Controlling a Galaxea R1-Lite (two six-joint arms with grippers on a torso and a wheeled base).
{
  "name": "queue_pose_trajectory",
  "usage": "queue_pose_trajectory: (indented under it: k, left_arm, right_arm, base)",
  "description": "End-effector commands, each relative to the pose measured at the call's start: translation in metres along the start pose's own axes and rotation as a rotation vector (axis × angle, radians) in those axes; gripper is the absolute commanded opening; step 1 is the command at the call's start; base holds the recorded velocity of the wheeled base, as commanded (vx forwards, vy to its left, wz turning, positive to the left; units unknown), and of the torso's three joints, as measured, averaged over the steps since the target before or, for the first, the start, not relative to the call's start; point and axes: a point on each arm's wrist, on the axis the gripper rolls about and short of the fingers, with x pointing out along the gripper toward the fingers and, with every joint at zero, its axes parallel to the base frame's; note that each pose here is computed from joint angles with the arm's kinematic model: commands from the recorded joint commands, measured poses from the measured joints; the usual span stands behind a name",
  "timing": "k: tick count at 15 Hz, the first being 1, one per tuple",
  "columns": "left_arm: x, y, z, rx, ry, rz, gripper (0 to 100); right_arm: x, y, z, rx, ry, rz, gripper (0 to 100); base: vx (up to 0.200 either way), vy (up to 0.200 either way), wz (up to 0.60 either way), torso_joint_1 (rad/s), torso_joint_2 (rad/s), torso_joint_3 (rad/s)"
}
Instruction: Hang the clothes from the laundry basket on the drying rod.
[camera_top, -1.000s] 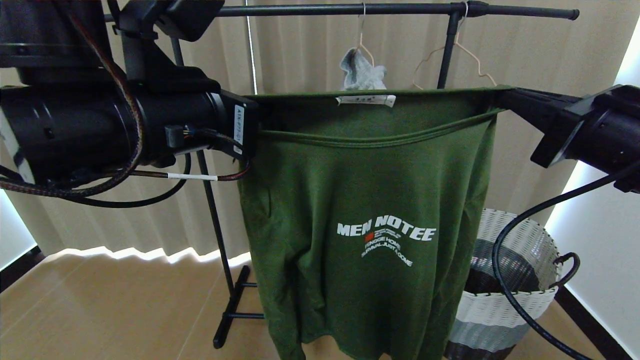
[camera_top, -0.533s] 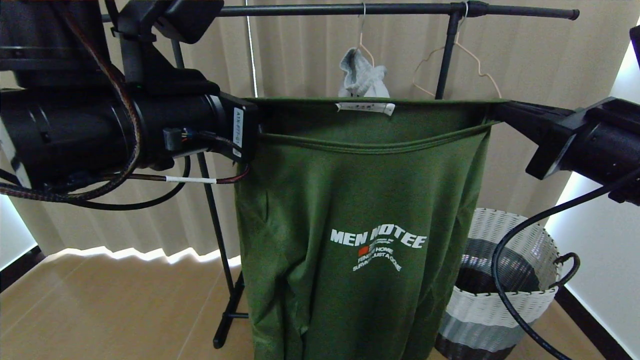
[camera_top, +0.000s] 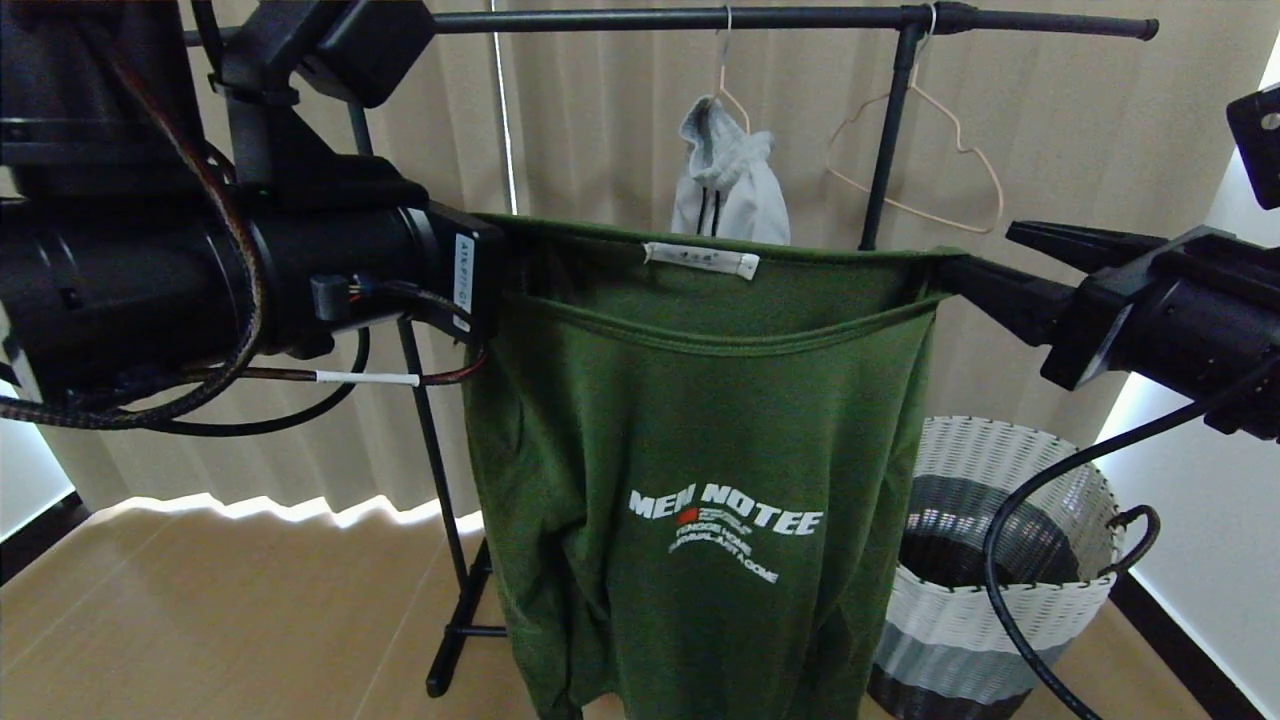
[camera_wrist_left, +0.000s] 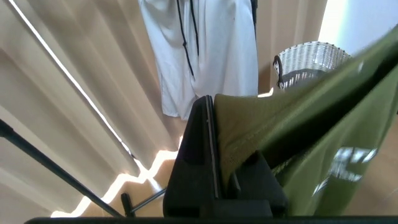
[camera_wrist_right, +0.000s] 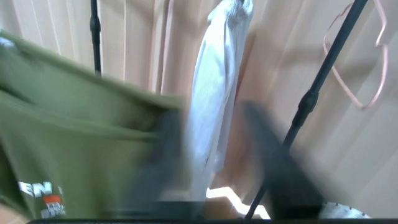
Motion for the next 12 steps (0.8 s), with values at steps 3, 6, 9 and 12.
queue_pose_trajectory:
  k: [3, 6, 9, 12]
  left_arm:
    - [0.001, 0.003, -0.014, 0.006, 0.028, 0.016, 0]
    - [0.003, 0.016, -0.022, 0.029, 0.046, 0.07, 0]
    - [0.003, 0.02, -0.03, 0.028, 0.069, 0.086, 0]
    - [0.0, 0.027, -0.04, 0.053, 0.099, 0.124, 0]
  right_arm:
    - [-0.001, 0.0, -0.003, 0.007, -0.003, 0.002, 100]
    - [-0.002, 0.001, -0.003, 0.01, -0.059, 0.008, 100]
    - [-0.004, 0.003, -0.004, 0.008, -0.107, 0.084, 100]
    - [-0.005, 0.003, -0.005, 0.012, -0.123, 0.092, 100]
  base:
    - [0.0, 0.0, 0.0, 0.0, 0.0, 0.0]
    - [0.0, 0.0, 0.0, 0.0, 0.0, 0.0]
    - [0.0, 0.0, 0.0, 0.0, 0.0, 0.0]
    - [0.0, 0.0, 0.0, 0.0, 0.0, 0.0]
